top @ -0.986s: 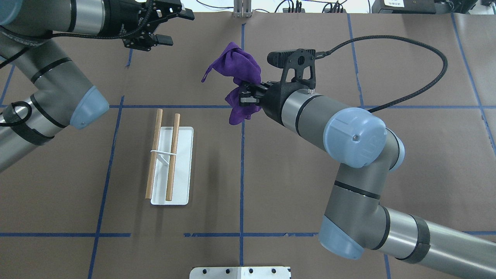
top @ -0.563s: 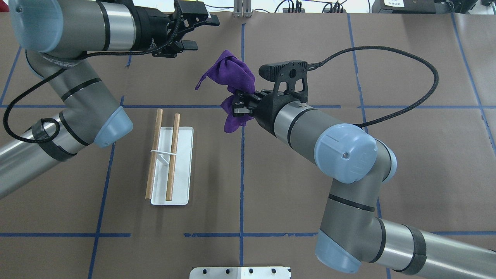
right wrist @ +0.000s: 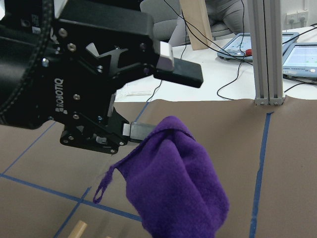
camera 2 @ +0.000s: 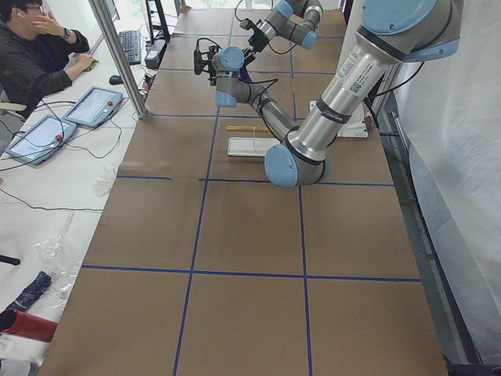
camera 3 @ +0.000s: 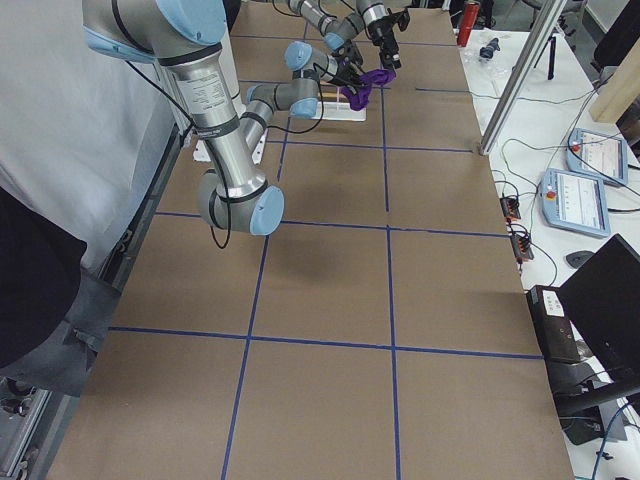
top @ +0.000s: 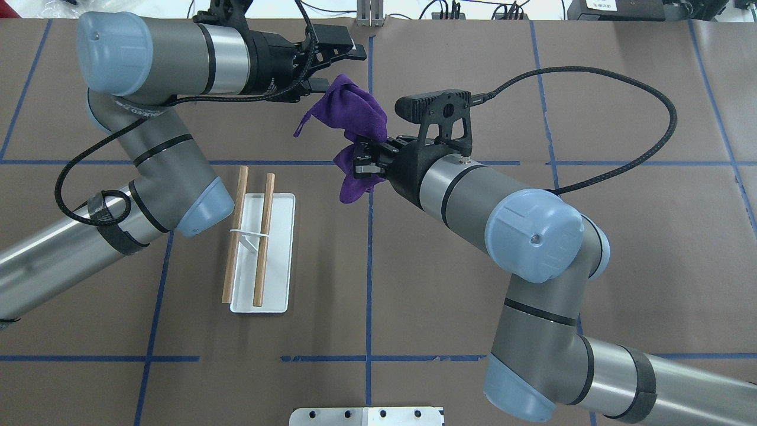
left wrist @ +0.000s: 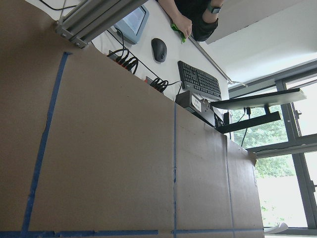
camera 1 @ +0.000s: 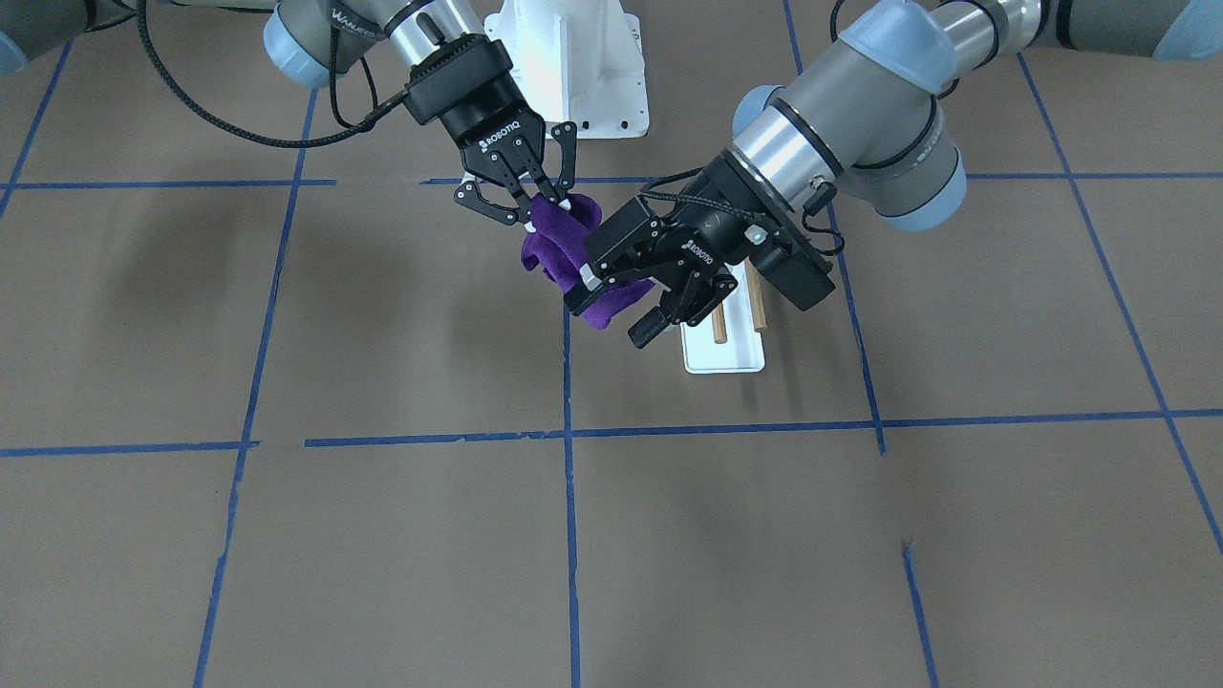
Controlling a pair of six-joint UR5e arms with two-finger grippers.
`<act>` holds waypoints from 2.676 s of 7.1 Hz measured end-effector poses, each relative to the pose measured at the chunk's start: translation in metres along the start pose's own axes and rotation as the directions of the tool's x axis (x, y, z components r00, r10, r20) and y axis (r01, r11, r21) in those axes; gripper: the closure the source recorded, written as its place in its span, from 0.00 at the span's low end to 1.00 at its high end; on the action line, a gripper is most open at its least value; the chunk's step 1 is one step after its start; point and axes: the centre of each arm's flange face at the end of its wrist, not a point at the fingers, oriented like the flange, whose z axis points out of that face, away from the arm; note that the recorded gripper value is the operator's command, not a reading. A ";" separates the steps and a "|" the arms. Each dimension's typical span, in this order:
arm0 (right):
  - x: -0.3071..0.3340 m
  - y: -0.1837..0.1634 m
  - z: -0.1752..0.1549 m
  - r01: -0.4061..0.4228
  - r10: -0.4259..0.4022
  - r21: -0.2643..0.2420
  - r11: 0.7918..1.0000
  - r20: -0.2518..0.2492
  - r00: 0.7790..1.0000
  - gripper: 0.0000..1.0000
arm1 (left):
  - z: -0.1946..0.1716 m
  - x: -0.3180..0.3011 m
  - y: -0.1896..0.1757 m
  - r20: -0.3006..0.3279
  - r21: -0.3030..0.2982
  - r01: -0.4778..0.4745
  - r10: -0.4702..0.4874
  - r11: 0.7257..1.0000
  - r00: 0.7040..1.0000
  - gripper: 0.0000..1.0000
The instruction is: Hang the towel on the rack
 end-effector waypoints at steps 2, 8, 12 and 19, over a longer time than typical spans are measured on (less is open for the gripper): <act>0.000 0.000 -0.001 0.001 -0.001 0.001 1.000 0.001 1.000 1.00 | 0.002 -0.001 0.004 0.001 -0.010 -0.003 0.003 1.000 1.000 0.17; 0.000 -0.001 -0.001 0.000 0.000 0.003 1.000 0.002 1.000 1.00 | -0.005 0.001 0.020 0.003 -0.157 -0.015 0.016 0.987 1.000 0.78; 0.000 -0.002 -0.003 -0.001 0.001 0.001 1.000 0.011 1.000 1.00 | -0.012 0.008 0.021 -0.012 -0.163 -0.021 0.020 0.986 1.000 1.00; 0.000 -0.007 -0.012 -0.018 0.019 -0.015 1.000 0.033 0.999 0.00 | -0.018 0.013 0.020 -0.021 -0.162 -0.021 0.018 0.987 1.000 1.00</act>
